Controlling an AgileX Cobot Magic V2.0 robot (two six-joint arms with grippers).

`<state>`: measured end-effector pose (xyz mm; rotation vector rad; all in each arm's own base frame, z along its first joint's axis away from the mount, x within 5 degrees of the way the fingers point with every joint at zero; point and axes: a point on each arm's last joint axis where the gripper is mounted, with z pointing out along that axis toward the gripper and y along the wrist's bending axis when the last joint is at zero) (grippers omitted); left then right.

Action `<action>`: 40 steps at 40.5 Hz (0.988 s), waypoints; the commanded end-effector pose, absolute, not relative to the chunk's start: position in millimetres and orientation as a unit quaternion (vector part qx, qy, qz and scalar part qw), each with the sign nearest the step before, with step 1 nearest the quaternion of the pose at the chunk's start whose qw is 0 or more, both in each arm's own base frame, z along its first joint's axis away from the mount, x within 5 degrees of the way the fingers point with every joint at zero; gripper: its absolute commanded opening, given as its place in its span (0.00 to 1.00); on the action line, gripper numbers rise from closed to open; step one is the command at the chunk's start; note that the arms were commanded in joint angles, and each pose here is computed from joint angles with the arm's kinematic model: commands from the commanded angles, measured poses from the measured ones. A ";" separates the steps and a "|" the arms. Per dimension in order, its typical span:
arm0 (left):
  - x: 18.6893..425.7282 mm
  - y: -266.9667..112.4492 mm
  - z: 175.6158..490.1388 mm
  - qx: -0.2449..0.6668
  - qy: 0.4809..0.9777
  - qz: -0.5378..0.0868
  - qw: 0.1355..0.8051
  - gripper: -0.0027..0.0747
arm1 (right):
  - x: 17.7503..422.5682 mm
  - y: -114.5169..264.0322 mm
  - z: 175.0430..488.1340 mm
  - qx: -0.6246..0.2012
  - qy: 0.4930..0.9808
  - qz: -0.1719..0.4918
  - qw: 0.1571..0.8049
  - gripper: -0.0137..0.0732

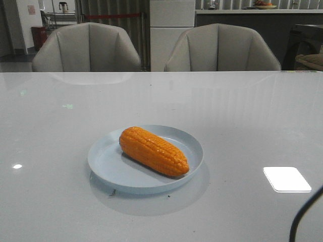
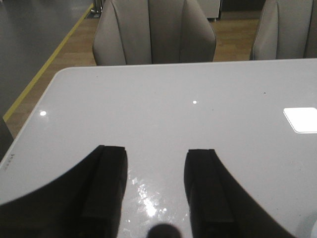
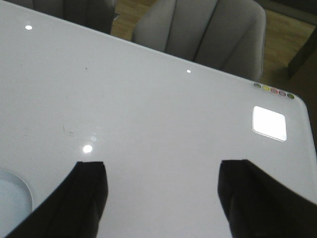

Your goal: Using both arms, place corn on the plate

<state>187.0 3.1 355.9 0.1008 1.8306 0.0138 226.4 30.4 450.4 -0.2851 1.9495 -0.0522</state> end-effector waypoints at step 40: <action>151.8 -4.2 356.5 0.094 0.817 0.004 0.570 0.36 | 116.8 4.9 362.2 -0.042 0.815 -0.012 0.578 0.22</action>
